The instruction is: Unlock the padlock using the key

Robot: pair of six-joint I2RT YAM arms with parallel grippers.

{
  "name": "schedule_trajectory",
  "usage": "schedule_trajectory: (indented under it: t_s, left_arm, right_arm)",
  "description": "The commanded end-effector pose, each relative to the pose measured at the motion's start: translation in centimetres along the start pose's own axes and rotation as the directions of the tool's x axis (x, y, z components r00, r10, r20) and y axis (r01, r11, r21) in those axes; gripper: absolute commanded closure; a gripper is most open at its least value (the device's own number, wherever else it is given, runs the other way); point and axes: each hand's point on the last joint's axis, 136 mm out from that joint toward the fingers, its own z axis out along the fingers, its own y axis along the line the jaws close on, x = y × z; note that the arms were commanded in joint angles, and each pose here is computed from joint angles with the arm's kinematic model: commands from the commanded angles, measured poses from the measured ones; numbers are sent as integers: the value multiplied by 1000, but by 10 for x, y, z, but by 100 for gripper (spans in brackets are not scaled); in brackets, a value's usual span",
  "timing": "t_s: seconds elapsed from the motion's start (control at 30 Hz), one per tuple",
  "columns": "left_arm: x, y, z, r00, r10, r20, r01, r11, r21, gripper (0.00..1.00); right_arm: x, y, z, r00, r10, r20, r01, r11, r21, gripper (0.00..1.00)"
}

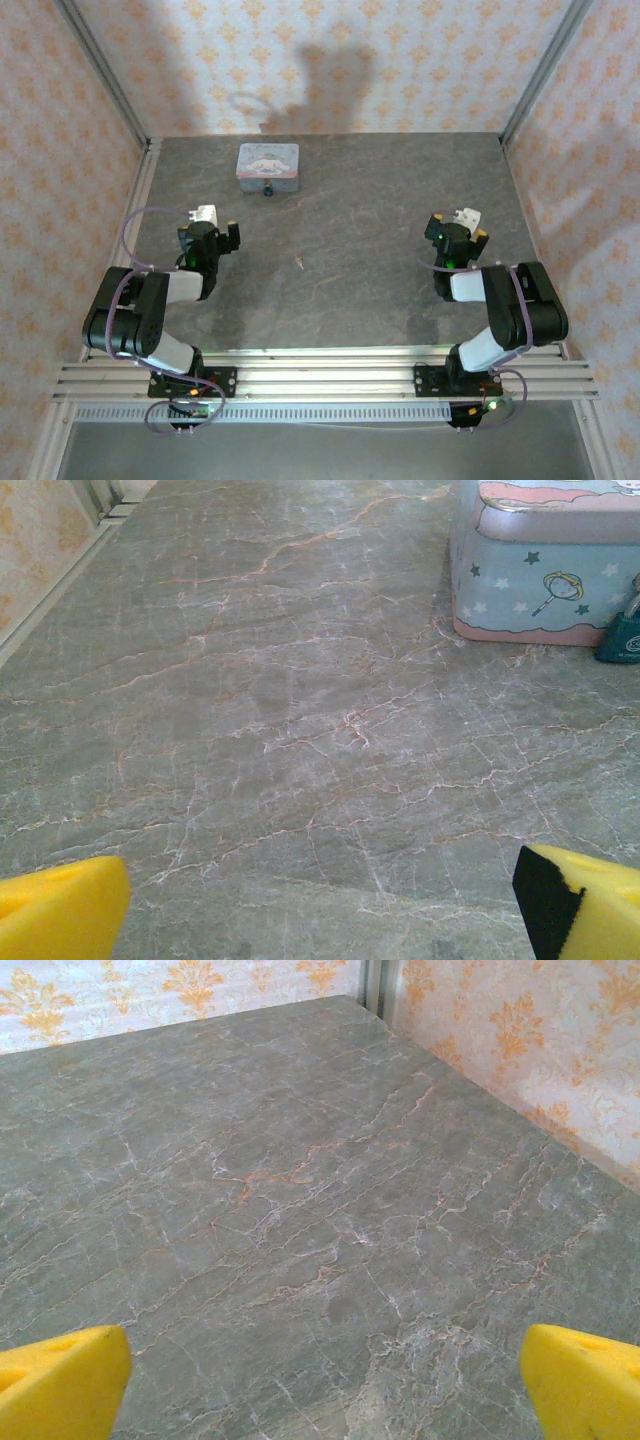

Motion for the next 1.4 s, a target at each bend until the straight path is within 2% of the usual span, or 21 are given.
schedule_trajectory:
  t_s: [0.0, 0.87, 0.97, 1.07, 1.2, 1.3, 1.37]
  left_arm:
    - [-19, 1, 0, 999, -8, 53, 8, 1000, 0, 0]
    - [-19, 1, 1, 999, -8, 53, 8, 1000, -1, 0]
    - [-21, -4, 0, 999, 4, 44, -5, 1000, 26, 0]
    - [-33, -9, -1, 1000, 25, 9, -25, 998, 49, 0]
    - [-55, -12, -6, 995, 12, -104, -6, 998, 56, 0]
    - [-75, -19, -9, 991, -47, -128, 59, 994, 88, 0]
    - [-90, -22, -8, 985, -87, -152, 101, 991, 87, 0]
  right_arm:
    - [-6, 1, 1, 1000, 15, 7, -15, 1000, -3, 0]
    - [-6, 1, 1, 1000, 16, 8, -16, 1000, -10, 0]
    - [-6, 15, -1, 1000, -21, -9, 20, 996, -92, 0]
    - [-13, 16, -5, 1000, -24, 3, 24, 994, -103, 1]
    - [-36, 22, -11, 994, -50, -93, 39, 993, -113, 0]
    - [-58, 16, -8, 987, 48, -152, -52, 998, -23, 1]
    - [-69, 24, -8, 976, 94, -195, -103, 994, -34, 0]
